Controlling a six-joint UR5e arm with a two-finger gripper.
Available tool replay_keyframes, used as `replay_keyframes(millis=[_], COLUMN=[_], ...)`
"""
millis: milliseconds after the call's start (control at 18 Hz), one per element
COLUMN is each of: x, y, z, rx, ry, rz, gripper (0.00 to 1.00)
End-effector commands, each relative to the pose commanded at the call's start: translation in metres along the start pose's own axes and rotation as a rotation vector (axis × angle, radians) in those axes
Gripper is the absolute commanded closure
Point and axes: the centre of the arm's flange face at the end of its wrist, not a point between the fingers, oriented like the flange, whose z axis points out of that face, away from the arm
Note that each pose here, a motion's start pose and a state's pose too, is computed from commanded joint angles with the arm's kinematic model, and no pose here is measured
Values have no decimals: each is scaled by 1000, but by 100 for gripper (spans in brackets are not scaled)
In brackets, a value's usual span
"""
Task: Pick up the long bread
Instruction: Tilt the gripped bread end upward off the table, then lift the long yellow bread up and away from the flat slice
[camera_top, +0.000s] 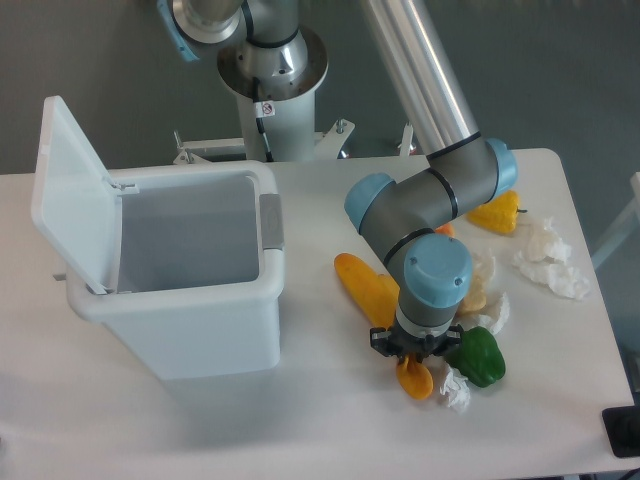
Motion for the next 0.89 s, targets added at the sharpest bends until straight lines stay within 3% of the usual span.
replay_keyframes(millis=[611, 889], x=[4, -1], y=[2, 17], z=[-75, -120], rx=[109, 162], ry=[-23, -3], rz=[24, 169], gripper=[67, 67])
